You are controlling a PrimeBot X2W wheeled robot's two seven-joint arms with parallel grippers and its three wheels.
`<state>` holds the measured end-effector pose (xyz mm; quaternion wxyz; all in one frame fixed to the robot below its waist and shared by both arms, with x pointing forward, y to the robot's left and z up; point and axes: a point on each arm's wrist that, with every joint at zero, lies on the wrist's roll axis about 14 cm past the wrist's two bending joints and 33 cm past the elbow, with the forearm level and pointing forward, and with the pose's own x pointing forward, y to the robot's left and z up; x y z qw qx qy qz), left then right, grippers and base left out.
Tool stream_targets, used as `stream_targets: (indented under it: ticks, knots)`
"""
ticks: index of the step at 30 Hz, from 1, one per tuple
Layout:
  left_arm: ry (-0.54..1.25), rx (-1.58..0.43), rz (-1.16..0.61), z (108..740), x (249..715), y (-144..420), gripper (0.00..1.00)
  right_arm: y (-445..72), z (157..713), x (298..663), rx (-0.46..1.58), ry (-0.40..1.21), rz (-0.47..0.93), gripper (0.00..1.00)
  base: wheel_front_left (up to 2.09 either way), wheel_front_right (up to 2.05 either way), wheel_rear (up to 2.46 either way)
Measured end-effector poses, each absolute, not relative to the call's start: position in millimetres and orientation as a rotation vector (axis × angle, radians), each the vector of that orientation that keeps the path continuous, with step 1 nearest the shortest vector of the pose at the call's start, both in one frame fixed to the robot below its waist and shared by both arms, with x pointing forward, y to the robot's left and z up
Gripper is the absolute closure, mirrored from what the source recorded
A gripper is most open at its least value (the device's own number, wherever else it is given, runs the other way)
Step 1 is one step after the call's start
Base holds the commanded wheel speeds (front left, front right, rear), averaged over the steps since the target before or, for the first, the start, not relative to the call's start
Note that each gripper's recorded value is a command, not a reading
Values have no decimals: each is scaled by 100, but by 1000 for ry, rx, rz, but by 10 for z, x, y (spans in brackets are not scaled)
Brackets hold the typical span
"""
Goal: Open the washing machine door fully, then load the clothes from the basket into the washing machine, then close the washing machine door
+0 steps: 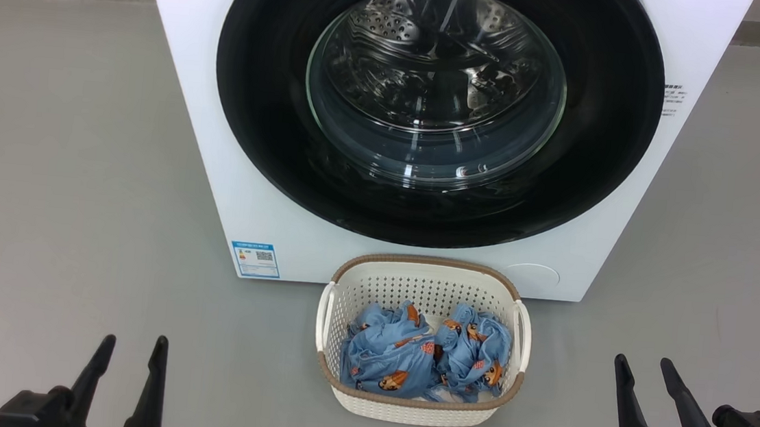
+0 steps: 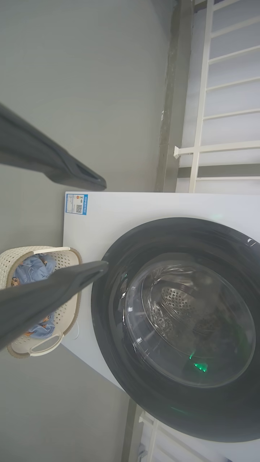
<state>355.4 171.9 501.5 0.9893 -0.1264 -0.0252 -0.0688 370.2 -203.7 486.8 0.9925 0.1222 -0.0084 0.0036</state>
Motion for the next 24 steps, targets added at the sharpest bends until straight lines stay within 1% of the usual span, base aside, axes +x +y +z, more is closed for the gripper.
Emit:
stream_targets:
  ticks: [7,12,17,24]
  knots:
    - [-42,-224,-135,4986,3558,1747,0,-2042,4858,3693,248,-15,3,0,6,6,-11]
    - [-42,-200,-135,4983,3561,1756,0,-2034,4868,3697,250,-19,3,0,45,45,-89]
    - [-42,-200,-127,4980,3567,1782,0,-2011,4861,3700,259,-18,3,0,81,81,-162]
    - [-40,-200,-131,4978,3569,1770,0,-2011,4874,3701,259,-22,4,0,120,120,-240]
